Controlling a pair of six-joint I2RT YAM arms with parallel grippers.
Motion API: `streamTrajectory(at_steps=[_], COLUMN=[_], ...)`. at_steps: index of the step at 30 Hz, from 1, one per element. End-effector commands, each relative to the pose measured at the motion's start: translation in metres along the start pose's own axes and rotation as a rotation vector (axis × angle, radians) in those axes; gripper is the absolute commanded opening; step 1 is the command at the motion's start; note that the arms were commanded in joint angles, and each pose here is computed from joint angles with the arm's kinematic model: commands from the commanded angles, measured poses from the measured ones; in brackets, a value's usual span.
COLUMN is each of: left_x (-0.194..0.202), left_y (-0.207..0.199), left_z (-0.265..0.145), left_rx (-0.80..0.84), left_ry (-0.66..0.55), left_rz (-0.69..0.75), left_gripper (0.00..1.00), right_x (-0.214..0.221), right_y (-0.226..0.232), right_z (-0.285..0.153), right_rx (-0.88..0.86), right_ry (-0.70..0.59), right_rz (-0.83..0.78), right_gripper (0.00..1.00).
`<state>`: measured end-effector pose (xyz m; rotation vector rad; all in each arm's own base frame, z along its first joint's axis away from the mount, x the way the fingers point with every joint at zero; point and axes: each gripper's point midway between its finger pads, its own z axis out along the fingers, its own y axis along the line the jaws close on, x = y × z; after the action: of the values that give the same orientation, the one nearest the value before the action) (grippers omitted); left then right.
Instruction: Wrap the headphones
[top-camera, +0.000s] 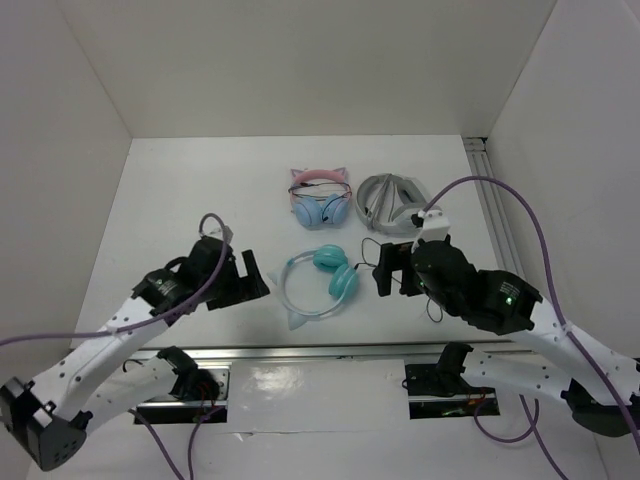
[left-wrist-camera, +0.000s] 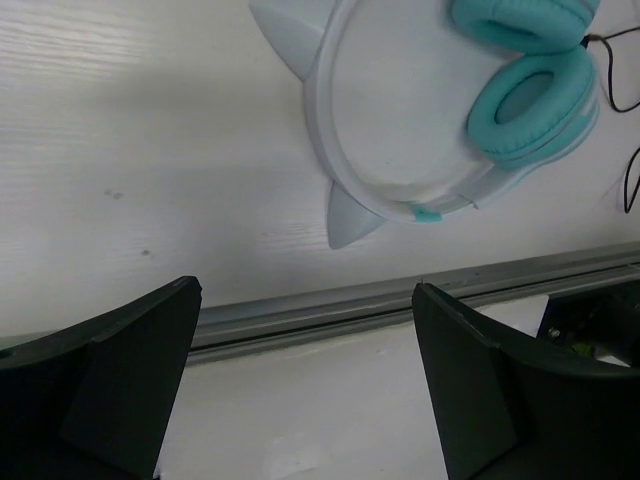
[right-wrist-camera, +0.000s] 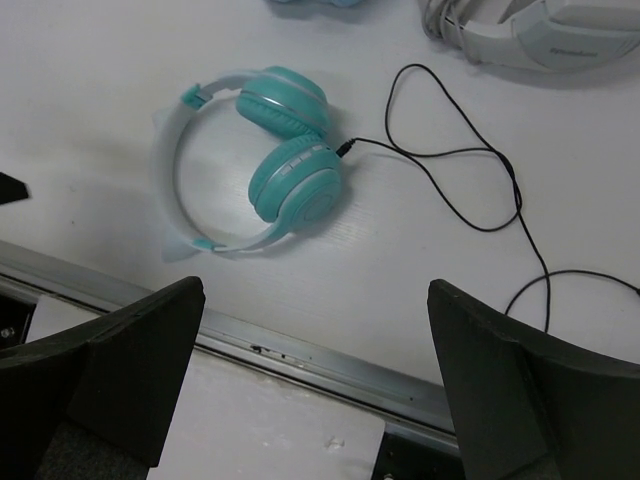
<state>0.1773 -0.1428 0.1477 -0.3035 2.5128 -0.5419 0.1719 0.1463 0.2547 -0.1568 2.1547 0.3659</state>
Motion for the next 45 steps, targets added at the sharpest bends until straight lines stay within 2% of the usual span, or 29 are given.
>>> streamTrajectory(at_steps=[1, 2, 6, 8, 14, 20, 22, 27, 30, 31, 32, 35, 36, 38, 41, 43, 45], left_x=[-0.014, -0.013, -0.002, 0.008, 0.027, 0.041, 0.048, 0.050, 0.056, 0.056, 0.057, 0.065, 0.064, 0.069, 0.055, 0.043, 0.020], left_y=[-0.052, -0.062, -0.061, -0.049, -0.028, -0.011, -0.007, 0.007, 0.011, 0.011, 0.010, 0.013, 0.016, 0.025, 0.027, 0.043, 0.040], left_z=[0.024, 0.027, 0.060, 0.083, 0.115, 0.142, 0.147, 0.151, 0.152, 0.152, 0.152, 0.155, 0.155, 0.148, 0.128, 0.095, 0.057], left_rx=[0.115, 0.105, -0.061, -0.186, -0.348, -0.431, -0.444, -0.466, -0.468, -0.468, -0.464, -0.478, -0.491, -0.548, -0.584, -0.681, -0.656], left_ry=[-0.049, -0.058, -0.051, -0.047, -0.027, 0.009, 0.023, 0.033, 0.046, 0.046, 0.054, 0.087, 0.101, 0.124, 0.071, 0.007, -0.090], left_rz=[-0.103, -0.099, -0.125, -0.113, -0.124, -0.094, -0.116, -0.162, -0.163, -0.163, -0.165, -0.163, -0.162, -0.157, -0.184, -0.185, -0.209], left_gripper=[1.00, 1.00, 1.00, 1.00, 0.97, 0.96, 1.00, 1.00, 0.72, 0.60, 0.42, 0.20, 0.01, 0.00, 0.00, 0.00, 0.00], right_x=[-0.021, -0.019, -0.008, -0.007, -0.006, -0.010, -0.010, -0.009, -0.009, -0.008, -0.010, -0.010, -0.010, -0.010, -0.010, -0.009, -0.011], right_y=[0.020, 0.022, 0.027, 0.028, 0.029, 0.027, 0.026, 0.028, 0.028, 0.028, 0.030, 0.034, 0.034, 0.034, 0.034, 0.035, 0.037], right_z=[0.001, 0.003, 0.012, 0.008, 0.002, -0.013, -0.014, -0.017, -0.017, -0.015, -0.015, -0.017, -0.017, -0.017, -0.017, -0.017, -0.016], right_rx=[-0.085, -0.094, -0.119, -0.145, -0.179, -0.229, -0.235, -0.255, -0.255, -0.250, -0.255, -0.278, -0.278, -0.278, -0.278, -0.288, -0.295], right_ry=[-0.098, -0.094, -0.072, -0.081, -0.085, -0.121, -0.130, -0.129, -0.129, -0.122, -0.129, -0.125, -0.126, -0.126, -0.126, -0.121, -0.134], right_rz=[0.064, 0.064, 0.059, 0.059, 0.068, 0.093, 0.098, 0.091, 0.091, 0.087, 0.091, 0.092, 0.092, 0.092, 0.092, 0.080, 0.077], right_gripper=[1.00, 1.00, 1.00, 1.00, 1.00, 1.00, 1.00, 1.00, 1.00, 1.00, 1.00, 1.00, 1.00, 1.00, 1.00, 1.00, 0.98])
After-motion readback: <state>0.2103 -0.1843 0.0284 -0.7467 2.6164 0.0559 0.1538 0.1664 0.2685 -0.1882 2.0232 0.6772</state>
